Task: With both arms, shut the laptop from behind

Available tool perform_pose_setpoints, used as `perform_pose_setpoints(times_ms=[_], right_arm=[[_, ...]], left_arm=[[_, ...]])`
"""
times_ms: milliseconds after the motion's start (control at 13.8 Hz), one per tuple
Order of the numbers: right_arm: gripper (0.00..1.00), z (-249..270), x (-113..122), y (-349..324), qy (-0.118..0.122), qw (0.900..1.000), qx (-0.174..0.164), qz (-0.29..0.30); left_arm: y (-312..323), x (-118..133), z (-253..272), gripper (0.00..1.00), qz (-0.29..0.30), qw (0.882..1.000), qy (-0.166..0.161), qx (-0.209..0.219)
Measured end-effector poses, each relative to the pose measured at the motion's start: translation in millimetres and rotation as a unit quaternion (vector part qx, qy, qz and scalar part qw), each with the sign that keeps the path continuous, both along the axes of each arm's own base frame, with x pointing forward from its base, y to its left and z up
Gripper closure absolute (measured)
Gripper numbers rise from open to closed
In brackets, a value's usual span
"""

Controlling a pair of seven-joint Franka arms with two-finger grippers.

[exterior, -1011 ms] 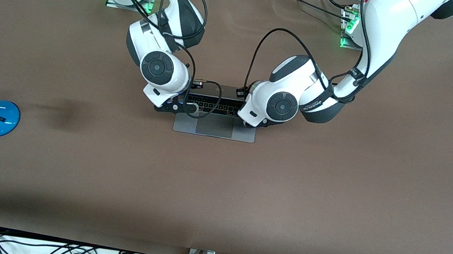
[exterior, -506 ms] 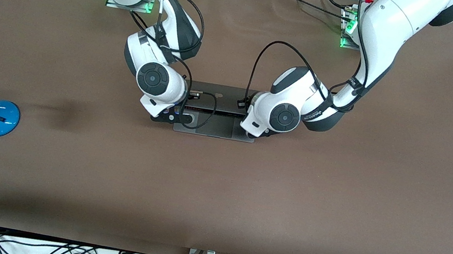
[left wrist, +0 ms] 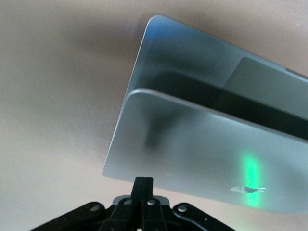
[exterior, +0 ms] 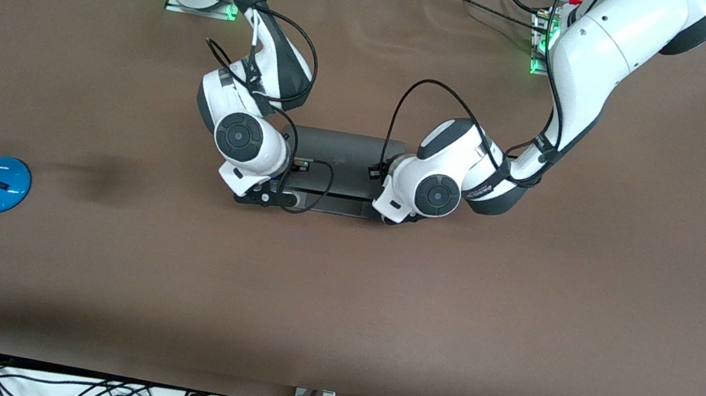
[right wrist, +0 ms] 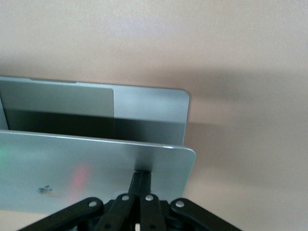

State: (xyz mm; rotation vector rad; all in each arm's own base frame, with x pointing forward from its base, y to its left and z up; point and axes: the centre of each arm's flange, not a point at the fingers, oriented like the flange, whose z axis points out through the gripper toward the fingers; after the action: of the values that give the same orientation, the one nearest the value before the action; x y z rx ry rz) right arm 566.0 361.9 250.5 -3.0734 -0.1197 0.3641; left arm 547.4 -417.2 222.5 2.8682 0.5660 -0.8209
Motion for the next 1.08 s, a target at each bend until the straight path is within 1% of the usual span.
perform_pose_setpoints(times_ms=[361, 650, 867, 1083], right_arm=[[0.99, -31, 9, -4, -0.015, 1.000, 0.006, -0.011], [0.99, -48, 15, -6, -0.017, 1.000, 0.007, -0.016], [0.99, -58, 23, -8, -0.021, 1.000, 0.001, -0.013], [0.99, -61, 25, -7, -0.025, 1.000, 0.001, -0.011]], left_arm=[[4, 11, -25, 0.99, 0.010, 1.000, -0.002, 0.003], [6, 15, -44, 0.99, 0.020, 1.000, -0.006, 0.005], [4, 14, -49, 0.99, 0.021, 1.000, -0.007, 0.004], [3, 14, -52, 0.99, 0.021, 1.000, -0.009, 0.004]])
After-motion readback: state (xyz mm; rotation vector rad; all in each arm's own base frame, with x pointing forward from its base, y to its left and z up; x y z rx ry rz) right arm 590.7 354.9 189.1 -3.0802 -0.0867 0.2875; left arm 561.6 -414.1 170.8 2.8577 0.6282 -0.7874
